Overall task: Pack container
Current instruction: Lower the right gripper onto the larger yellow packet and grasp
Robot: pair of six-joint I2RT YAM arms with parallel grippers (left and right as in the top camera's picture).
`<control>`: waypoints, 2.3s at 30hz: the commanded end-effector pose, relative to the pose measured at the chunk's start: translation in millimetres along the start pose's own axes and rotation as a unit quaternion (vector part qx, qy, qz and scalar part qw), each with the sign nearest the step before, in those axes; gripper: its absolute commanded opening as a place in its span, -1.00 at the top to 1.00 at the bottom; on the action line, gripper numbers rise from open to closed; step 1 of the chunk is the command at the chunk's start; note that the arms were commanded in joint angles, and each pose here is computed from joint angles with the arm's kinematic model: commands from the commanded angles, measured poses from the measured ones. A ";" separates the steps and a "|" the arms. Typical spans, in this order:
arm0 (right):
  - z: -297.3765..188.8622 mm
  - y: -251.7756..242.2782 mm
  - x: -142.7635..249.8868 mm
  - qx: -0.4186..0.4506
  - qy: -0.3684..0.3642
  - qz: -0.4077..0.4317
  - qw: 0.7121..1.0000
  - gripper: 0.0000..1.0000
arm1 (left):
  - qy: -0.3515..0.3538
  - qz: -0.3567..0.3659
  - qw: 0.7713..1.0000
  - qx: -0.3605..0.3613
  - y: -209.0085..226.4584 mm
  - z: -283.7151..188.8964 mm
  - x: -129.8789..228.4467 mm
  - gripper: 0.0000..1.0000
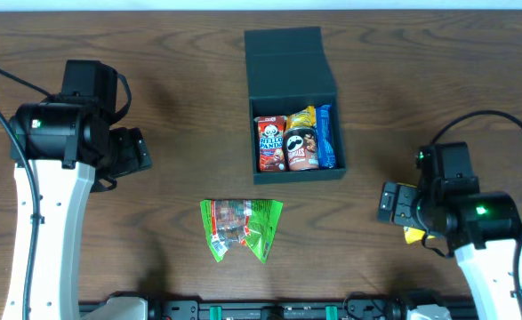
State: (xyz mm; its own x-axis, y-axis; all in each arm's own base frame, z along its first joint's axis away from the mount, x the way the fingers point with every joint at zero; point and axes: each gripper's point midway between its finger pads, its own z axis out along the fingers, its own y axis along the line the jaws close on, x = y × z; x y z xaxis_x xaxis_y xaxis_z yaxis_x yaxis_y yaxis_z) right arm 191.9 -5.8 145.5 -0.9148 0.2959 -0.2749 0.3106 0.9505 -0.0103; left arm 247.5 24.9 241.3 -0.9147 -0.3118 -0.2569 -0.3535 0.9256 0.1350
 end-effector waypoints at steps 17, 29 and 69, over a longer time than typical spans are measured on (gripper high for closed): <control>79.4 -13.7 40.3 0.031 0.109 0.606 0.788 -0.98 | 0.001 -0.003 1.000 -0.009 3.7 1.2 0.2 -0.90; 107.1 -39.4 8.6 0.033 -0.020 0.704 0.709 -0.98 | 0.001 -0.003 1.000 -0.008 3.7 1.2 0.1 -0.90; 140.2 -110.0 12.6 0.234 -0.141 0.655 0.705 -0.98 | 0.001 -0.003 1.000 -0.009 3.7 1.2 0.2 -0.90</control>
State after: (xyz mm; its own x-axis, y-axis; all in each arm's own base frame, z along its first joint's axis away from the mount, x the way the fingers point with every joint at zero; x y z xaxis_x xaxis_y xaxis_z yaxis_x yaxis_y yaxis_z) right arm 186.6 -115.1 12.7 0.3338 0.8035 -0.4929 0.9426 -0.2919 0.1623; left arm 247.5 24.9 241.3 -0.9147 -0.3118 -0.2569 -0.3535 0.9256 0.1350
